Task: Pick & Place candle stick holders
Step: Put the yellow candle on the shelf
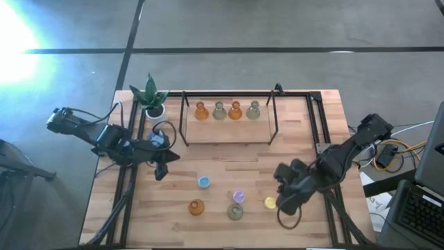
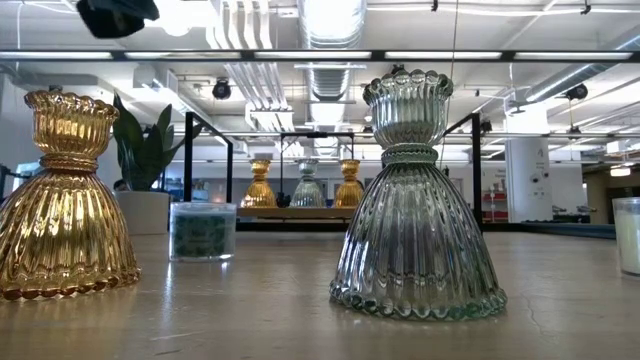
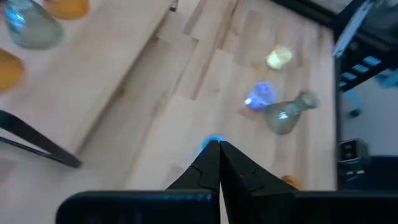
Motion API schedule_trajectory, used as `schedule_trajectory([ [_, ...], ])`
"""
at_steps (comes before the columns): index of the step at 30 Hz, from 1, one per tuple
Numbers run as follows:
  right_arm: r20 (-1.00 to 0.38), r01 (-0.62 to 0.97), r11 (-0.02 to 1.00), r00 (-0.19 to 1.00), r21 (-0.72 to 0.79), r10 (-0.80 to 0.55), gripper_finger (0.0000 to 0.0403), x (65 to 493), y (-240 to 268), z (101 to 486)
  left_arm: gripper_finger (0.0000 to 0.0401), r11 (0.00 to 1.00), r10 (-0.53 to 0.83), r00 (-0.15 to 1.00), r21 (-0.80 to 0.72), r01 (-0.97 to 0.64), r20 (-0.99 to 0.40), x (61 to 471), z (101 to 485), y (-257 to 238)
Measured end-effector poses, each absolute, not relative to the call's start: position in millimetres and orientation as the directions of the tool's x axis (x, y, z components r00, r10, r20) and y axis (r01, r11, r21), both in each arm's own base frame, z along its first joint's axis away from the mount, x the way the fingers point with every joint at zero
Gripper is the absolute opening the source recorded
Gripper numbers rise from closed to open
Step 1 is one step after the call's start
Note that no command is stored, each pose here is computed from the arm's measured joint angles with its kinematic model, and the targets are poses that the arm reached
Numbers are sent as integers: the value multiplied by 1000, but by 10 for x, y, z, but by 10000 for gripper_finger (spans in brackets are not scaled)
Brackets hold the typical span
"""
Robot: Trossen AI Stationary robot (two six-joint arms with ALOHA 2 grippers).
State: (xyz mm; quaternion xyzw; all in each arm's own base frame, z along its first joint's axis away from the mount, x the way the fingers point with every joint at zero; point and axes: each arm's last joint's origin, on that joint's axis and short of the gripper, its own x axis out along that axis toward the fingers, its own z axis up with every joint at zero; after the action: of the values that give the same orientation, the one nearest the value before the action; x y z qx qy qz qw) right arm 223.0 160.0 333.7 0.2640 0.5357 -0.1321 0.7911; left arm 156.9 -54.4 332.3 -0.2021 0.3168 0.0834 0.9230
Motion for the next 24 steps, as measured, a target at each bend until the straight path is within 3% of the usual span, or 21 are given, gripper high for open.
schedule_trajectory([
  [8,-960,509,826,248,242,128,80,2375,1902,3006,5,847,12,839,-441,-298,-543,1489,2972,-647],
  [16,-973,483,854,204,196,108,167,2484,2078,2756,6,777,-21,841,-539,-327,-540,1444,2763,-690],
  [24,-989,463,883,144,82,17,233,2634,2156,2421,8,811,-32,855,-513,-281,-518,1393,2806,-681],
])
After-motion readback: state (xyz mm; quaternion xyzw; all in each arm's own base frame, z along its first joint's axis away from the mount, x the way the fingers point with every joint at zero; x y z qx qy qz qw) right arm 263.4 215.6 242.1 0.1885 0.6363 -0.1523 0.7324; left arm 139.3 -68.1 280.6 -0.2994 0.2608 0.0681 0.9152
